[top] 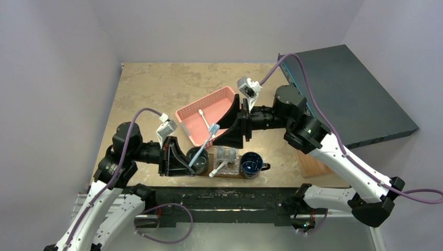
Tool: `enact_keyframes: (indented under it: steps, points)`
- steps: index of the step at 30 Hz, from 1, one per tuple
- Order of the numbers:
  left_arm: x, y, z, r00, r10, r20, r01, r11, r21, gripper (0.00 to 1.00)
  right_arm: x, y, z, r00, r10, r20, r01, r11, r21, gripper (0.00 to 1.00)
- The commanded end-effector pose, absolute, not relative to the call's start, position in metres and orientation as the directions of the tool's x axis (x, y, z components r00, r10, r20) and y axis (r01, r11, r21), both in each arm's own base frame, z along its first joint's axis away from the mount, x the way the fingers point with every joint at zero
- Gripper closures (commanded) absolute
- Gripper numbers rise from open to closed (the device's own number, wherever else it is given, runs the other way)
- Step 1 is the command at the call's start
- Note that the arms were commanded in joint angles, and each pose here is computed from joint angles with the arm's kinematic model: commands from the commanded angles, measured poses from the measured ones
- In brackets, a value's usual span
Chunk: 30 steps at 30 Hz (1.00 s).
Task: Prepare toiletry sets of a toothbrush and toothpaste on the tray
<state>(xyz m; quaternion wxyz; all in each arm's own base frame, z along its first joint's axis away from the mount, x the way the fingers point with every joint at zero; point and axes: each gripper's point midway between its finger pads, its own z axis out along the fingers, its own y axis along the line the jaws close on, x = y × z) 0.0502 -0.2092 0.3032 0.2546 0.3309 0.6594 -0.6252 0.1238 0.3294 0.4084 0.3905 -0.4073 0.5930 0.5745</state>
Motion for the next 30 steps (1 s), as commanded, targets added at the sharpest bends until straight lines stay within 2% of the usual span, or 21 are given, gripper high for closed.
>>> enact_keyframes:
  steps: [1, 15, 30]
  points:
    - [0.044, -0.208, 0.31, -0.595, 0.121, -0.794, 0.796, -0.043, -0.603, 1.0, 0.112, 0.328, 0.436, -0.333, 0.008, -0.943, -0.941, -0.073, 0.332, 0.36]
    - [0.041, -0.209, 0.307, -0.592, 0.142, -0.794, 0.798, -0.04, -0.602, 1.0, 0.116, 0.336, 0.445, -0.342, 0.029, -0.939, -0.936, -0.103, 0.337, 0.52]
    - [0.042, -0.209, 0.311, -0.58, 0.137, -0.803, 0.808, -0.035, -0.589, 1.0, 0.122, 0.339, 0.42, -0.369, -0.014, -0.929, -0.927, -0.065, 0.369, 0.52]
